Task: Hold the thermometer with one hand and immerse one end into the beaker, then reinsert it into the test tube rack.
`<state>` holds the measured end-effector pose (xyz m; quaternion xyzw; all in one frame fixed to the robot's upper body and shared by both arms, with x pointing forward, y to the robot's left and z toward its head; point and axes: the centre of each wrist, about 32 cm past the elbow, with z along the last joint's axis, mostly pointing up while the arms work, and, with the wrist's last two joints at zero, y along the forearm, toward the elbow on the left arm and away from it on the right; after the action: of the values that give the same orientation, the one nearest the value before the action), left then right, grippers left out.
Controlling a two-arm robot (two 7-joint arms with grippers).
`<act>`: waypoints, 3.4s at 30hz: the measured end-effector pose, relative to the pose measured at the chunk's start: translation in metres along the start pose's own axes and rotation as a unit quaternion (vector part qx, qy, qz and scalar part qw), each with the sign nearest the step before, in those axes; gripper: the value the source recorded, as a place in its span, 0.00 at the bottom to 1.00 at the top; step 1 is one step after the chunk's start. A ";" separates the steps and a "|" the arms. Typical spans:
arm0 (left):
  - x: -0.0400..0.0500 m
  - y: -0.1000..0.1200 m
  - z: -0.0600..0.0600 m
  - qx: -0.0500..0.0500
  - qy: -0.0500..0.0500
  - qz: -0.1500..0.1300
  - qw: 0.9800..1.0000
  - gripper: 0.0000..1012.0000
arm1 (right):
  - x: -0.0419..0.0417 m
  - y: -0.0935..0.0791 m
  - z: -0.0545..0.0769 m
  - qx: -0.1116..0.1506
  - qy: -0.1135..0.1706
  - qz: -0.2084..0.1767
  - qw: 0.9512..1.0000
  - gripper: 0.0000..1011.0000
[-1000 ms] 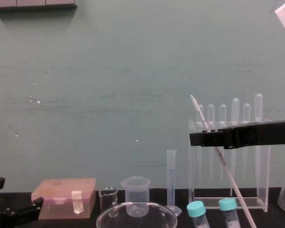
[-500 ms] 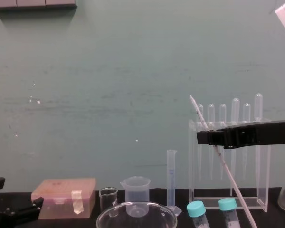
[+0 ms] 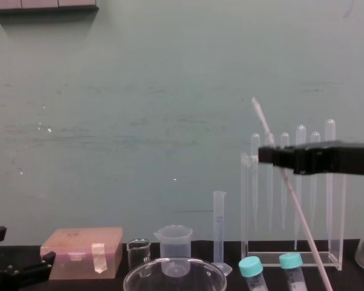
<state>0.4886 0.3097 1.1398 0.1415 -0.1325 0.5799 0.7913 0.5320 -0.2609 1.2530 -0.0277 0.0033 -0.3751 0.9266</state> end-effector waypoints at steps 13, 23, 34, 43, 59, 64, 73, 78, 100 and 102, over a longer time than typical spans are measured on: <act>0.0000 0.000 0.000 0.000 0.000 0.000 1.000 1.00 | 0.0040 -0.035 -0.022 0.098 0.005 0.007 0.995 0.06; 0.0000 0.000 0.000 0.000 0.000 0.000 1.000 1.00 | 0.0065 -0.046 -0.032 0.131 0.005 0.022 0.991 0.06; 0.0000 0.000 0.000 0.000 0.000 0.000 1.000 1.00 | 0.0162 -0.038 -0.004 0.175 -0.005 0.045 0.984 0.06; 0.0000 0.000 0.000 0.000 0.000 0.000 1.000 1.00 | 0.0317 -0.032 0.061 0.197 0.008 0.067 0.978 0.06; 0.0000 0.000 0.000 0.000 0.000 0.000 1.000 1.00 | 0.0413 0.026 0.123 0.195 -0.007 0.136 0.971 0.06; 0.0000 0.000 0.000 0.000 0.000 0.000 1.000 1.00 | 0.0283 0.055 0.115 0.184 0.007 0.210 0.960 0.06; 0.0000 0.000 0.000 0.000 0.000 0.000 1.000 1.00 | -0.0033 0.092 0.087 0.155 0.019 0.299 0.942 0.06; 0.0000 0.000 0.000 0.000 0.000 0.000 1.000 1.00 | -0.0104 0.099 0.067 0.140 0.030 0.311 0.940 0.06; 0.0000 0.000 0.000 0.000 0.000 0.000 1.000 1.00 | -0.0077 0.104 -0.008 0.113 0.024 0.301 0.947 0.06; 0.0000 0.000 0.000 0.000 0.000 0.000 1.000 1.00 | -0.0080 0.104 -0.012 0.109 0.023 0.302 0.947 0.06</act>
<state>0.4886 0.3097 1.1398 0.1415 -0.1325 0.5799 0.7913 0.5983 -0.1812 1.2351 0.0849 -0.0084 -0.0764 0.9934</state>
